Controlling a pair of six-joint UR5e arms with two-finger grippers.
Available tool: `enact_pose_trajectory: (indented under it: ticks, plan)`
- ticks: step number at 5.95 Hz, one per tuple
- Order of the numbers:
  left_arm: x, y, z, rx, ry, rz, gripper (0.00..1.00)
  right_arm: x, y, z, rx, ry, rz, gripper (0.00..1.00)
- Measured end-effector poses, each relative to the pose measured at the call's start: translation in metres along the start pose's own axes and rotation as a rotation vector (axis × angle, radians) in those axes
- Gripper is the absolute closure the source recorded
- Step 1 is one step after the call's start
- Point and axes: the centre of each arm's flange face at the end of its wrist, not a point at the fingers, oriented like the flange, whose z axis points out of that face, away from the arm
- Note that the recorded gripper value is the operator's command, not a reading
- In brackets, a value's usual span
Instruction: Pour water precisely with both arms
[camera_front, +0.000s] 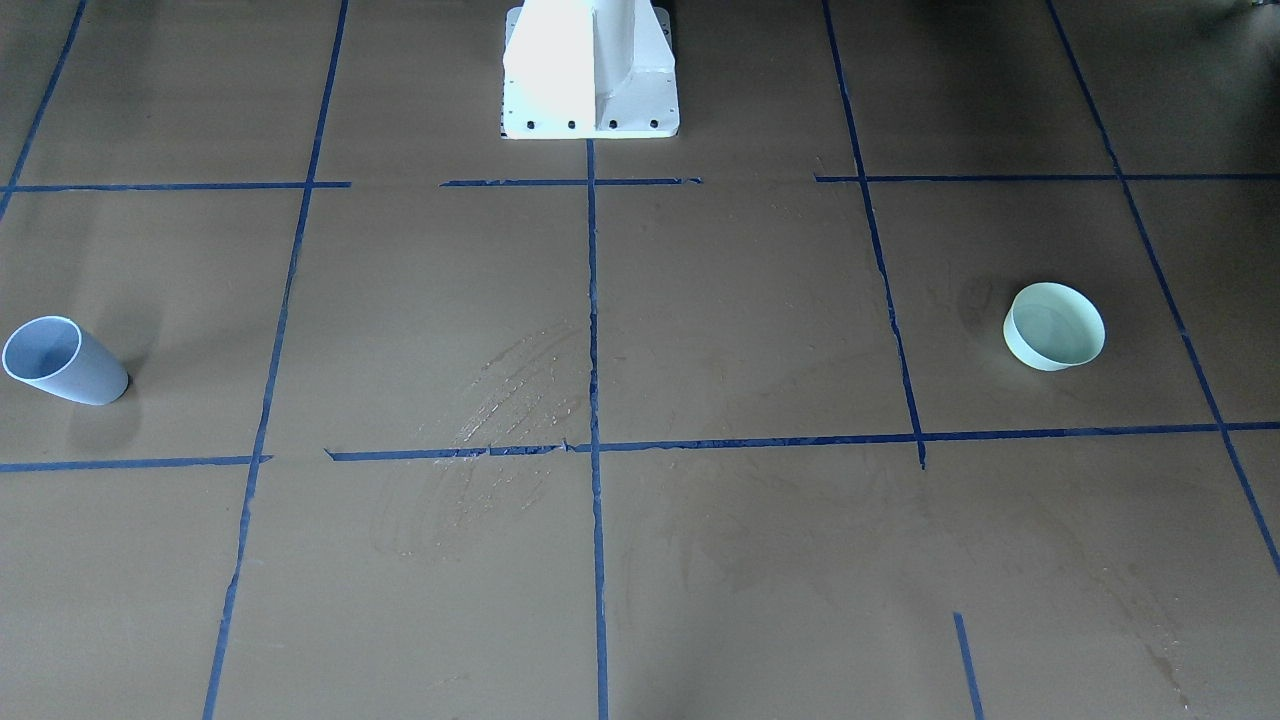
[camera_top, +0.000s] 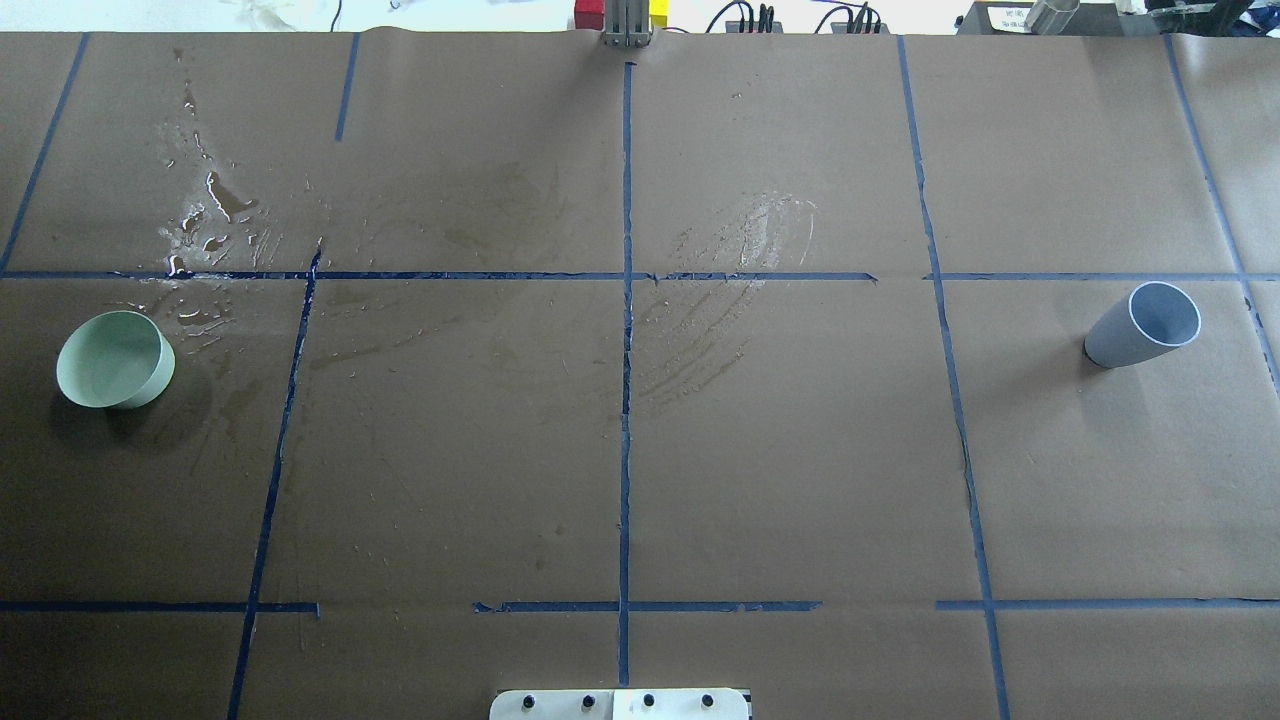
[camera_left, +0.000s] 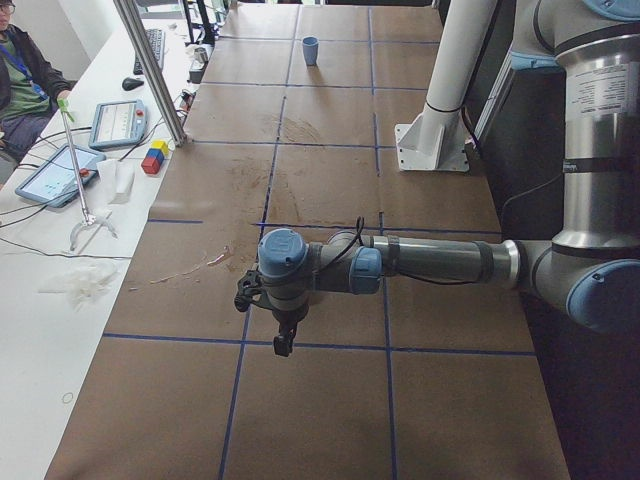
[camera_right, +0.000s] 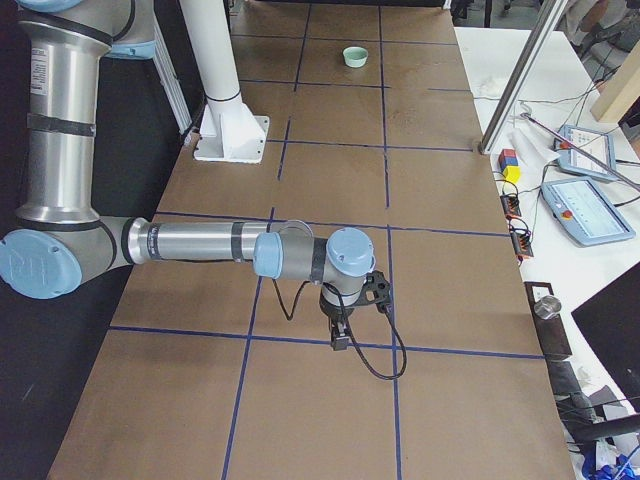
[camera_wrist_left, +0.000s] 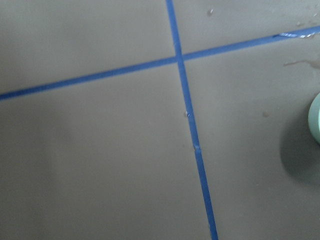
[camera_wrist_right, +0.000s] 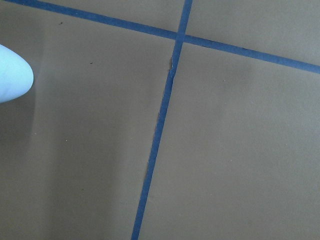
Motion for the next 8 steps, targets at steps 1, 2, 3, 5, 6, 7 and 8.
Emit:
enact_pose_trajectory:
  ticks: [1, 2, 3, 5, 6, 7, 8]
  plan:
    - [0.003, -0.008, -0.005, 0.024, -0.002, 0.022, 0.0, 0.0, 0.0, 0.0, 0.0, 0.0, 0.0, 0.0]
    - [0.006, -0.013, -0.007, 0.038, 0.0, 0.033, 0.0, 0.0, 0.0, 0.0, 0.0, 0.0, 0.0, 0.0]
    - [0.015, -0.019, -0.007, 0.051, 0.003, 0.021, 0.0, 0.0, 0.0, 0.0, 0.0, 0.001, 0.0, 0.0]
    - [0.067, -0.04, 0.033, 0.078, 0.04, -0.112, 0.0, 0.0, 0.0, 0.0, 0.0, 0.0, 0.0, 0.0]
    - [0.094, -0.045, 0.065, 0.103, 0.082, -0.182, 0.0, 0.0, 0.0, 0.0, 0.0, 0.0, 0.0, 0.0]
    - [0.117, -0.044, 0.097, 0.112, 0.13, -0.243, 0.06, 0.0, 0.0, 0.0, 0.0, 0.0, 0.0, 0.0]
    - [0.132, -0.04, 0.12, 0.103, 0.164, -0.303, 0.1, 0.0, 0.0, 0.0, -0.001, 0.0, 0.001, 0.0]
